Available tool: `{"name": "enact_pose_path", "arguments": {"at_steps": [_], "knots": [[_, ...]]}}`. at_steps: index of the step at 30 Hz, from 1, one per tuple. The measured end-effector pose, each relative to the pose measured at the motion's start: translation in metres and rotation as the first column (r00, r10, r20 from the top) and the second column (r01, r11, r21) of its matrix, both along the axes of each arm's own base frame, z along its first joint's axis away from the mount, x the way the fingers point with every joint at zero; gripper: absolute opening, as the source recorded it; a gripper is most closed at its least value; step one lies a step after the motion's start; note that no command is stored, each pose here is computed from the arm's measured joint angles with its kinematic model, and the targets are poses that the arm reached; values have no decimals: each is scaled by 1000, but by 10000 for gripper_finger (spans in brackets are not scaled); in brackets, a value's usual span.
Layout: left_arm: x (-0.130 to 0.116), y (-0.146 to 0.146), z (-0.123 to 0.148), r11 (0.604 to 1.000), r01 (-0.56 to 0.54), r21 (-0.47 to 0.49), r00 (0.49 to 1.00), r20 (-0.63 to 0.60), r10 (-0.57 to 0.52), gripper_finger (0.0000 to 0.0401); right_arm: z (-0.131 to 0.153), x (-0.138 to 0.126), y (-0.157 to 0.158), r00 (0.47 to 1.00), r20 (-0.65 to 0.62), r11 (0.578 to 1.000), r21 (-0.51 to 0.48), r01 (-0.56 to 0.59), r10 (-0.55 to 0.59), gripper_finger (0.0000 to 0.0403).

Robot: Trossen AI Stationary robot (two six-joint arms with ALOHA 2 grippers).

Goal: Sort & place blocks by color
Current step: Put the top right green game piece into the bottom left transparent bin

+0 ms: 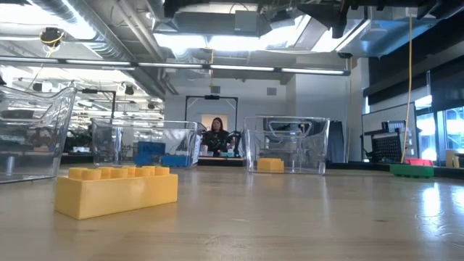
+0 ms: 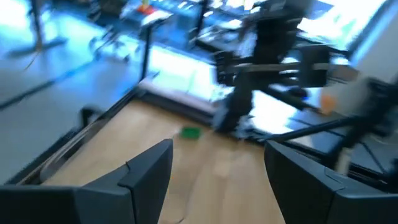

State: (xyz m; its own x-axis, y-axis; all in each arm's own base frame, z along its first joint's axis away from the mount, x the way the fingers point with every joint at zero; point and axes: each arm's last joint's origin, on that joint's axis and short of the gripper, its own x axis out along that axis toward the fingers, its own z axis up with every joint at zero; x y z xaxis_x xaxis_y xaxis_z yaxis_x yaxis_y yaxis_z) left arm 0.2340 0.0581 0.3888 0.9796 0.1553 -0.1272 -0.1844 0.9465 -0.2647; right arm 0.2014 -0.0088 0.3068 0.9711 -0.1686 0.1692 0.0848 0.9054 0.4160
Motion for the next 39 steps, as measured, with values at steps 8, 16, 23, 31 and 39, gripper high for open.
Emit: {"name": "enact_pose_path", "arguments": {"at_steps": [8,16,23,31,39], "knots": [[4,-25,-22,998,67,12,980,189,-68,245,0,0,0,1000,0,1000,2,0,0,378],[-28,-28,-44,998,30,-62,938,347,-6,245,0,0,0,1000,1,1000,3,-1,1,378],[-36,-29,-39,998,24,-52,930,369,-3,245,0,0,0,1000,1,1000,4,-1,1,378],[-36,-29,-40,998,25,-51,931,365,-5,245,0,0,0,1000,0,1000,2,-1,1,378],[-36,-28,-40,998,21,-52,931,365,-1,245,-1,1,-2,997,-47,991,114,67,-62,378]]}}
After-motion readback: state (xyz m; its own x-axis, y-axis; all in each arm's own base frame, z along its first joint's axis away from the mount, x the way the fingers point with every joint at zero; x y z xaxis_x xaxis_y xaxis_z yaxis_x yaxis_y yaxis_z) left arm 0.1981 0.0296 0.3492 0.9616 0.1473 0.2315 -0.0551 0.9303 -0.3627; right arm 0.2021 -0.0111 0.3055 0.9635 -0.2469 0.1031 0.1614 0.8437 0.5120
